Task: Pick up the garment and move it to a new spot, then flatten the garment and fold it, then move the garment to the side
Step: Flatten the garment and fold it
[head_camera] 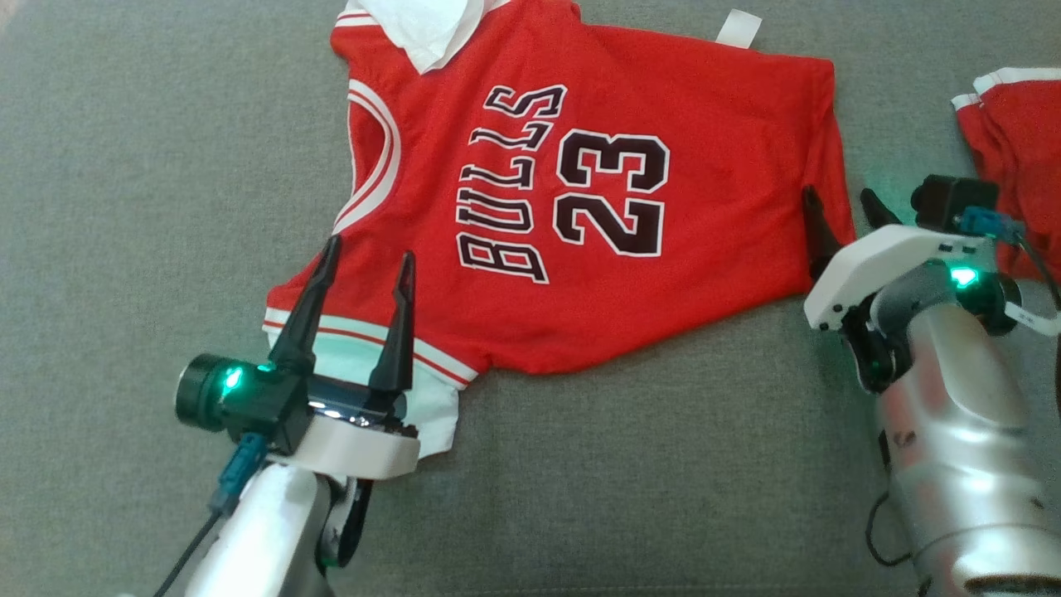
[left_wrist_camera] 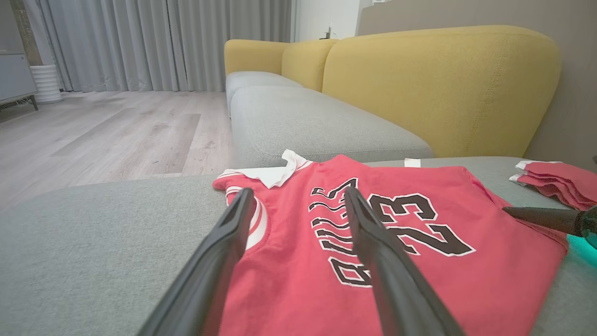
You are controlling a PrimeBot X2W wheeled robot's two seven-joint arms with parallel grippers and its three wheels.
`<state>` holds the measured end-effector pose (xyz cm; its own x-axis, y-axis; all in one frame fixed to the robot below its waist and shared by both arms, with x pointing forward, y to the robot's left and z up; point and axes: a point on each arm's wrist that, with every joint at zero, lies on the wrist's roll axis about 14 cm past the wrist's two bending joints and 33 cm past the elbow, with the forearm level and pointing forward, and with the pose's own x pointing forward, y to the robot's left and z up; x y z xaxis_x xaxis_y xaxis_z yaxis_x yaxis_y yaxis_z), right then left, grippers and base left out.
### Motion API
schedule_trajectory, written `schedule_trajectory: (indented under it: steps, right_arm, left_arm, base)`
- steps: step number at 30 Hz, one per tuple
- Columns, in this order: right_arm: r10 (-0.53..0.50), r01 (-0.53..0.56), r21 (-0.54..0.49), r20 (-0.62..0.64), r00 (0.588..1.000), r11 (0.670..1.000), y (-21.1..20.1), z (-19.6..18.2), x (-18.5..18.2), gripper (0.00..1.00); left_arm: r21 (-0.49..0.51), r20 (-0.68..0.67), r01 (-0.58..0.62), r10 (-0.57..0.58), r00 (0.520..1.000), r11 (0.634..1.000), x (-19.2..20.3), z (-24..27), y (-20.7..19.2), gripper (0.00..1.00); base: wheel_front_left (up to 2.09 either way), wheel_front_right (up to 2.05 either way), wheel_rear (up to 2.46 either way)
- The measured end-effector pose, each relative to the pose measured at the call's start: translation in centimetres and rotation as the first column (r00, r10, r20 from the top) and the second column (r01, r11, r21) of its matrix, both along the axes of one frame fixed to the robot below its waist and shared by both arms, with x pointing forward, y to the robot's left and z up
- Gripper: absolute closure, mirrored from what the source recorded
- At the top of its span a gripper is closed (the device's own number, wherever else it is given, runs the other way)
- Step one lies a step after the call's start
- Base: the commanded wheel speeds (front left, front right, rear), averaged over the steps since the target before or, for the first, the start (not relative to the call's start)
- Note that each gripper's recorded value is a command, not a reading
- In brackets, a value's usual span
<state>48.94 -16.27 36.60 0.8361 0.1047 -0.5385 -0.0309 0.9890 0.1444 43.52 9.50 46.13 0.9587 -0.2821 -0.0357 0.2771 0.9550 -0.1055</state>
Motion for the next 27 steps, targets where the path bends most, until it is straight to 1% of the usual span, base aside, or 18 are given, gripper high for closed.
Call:
schedule_trajectory:
  steps: [2, 3, 4, 5, 10, 13, 15, 20, 24, 27]
  right_arm:
    - [0.006, -0.006, 0.001, -0.013, 1.000, 1.000, 0.2, -0.3, 0.2, 0.00]
    - [0.009, -0.009, -0.001, -0.017, 1.000, 1.000, 0.2, -0.3, 0.4, 0.11]
    - [0.011, -0.011, -0.005, -0.019, 1.000, 1.000, 0.2, -0.3, 0.5, 0.65]
    - [0.016, -0.016, -0.013, -0.021, 1.000, 1.000, 0.2, -0.3, 0.7, 1.00]
    - [0.032, -0.031, -0.034, 0.022, 0.999, 0.999, 0.6, 0.4, 1.2, 1.00]
    - [0.066, -0.060, -0.058, 0.108, 0.992, 0.997, 1.2, 1.9, 1.6, 1.00]
    - [0.103, -0.087, -0.084, 0.198, 0.975, 0.993, 1.8, 3.8, 2.3, 1.00]
    - [0.166, -0.129, -0.117, 0.405, 0.899, 0.985, 3.3, 9.4, 3.1, 1.00]
    - [0.186, -0.139, -0.128, 0.525, 0.831, 0.982, 4.0, 13.1, 2.1, 1.00]
    - [0.207, -0.154, -0.138, 0.603, 0.770, 0.978, 4.9, 15.8, 0.9, 1.00]
  left_arm:
    - [0.002, 0.000, 0.002, -0.002, 1.000, 1.000, 0.0, 0.0, -0.1, 0.00]
    - [0.000, 0.000, 0.005, -0.005, 1.000, 1.000, -0.1, 0.0, -0.2, 0.00]
    - [0.000, 0.000, 0.004, -0.004, 1.000, 1.000, -0.1, 0.0, -0.3, 0.00]
    - [0.002, 0.001, 0.002, -0.002, 1.000, 1.000, -0.1, 0.0, -0.2, 0.00]
    - [-0.007, 0.010, -0.026, 0.026, 1.000, 1.000, -0.1, 0.5, 0.4, 0.00]
    - [-0.010, 0.020, -0.022, 0.022, 1.000, 1.000, -0.2, 0.9, 0.4, 0.00]
    - [-0.016, 0.031, -0.024, 0.024, 0.999, 1.000, -0.2, 1.3, 0.4, 0.00]
    - [-0.014, 0.062, -0.017, 0.018, 0.998, 1.000, -0.4, 2.4, 0.1, 0.00]
    - [-0.029, 0.076, -0.012, 0.015, 0.997, 0.999, -1.0, 3.2, -0.2, 0.00]
    - [-0.027, 0.083, -0.022, 0.024, 0.996, 0.999, -1.6, 3.5, 0.1, 0.00]
  base:
    - [0.00, 0.00, 0.00]
    - [0.00, 0.00, 0.00]
    - [0.00, 0.00, 0.00]
    - [0.00, 0.00, 0.00]
    - [0.00, 0.00, 0.00]
    - [0.00, 0.00, 0.00]
    - [0.00, 0.00, 0.00]
    - [0.00, 0.00, 0.00]
    - [0.00, 0.00, 0.00]
    - [0.00, 0.00, 0.00]
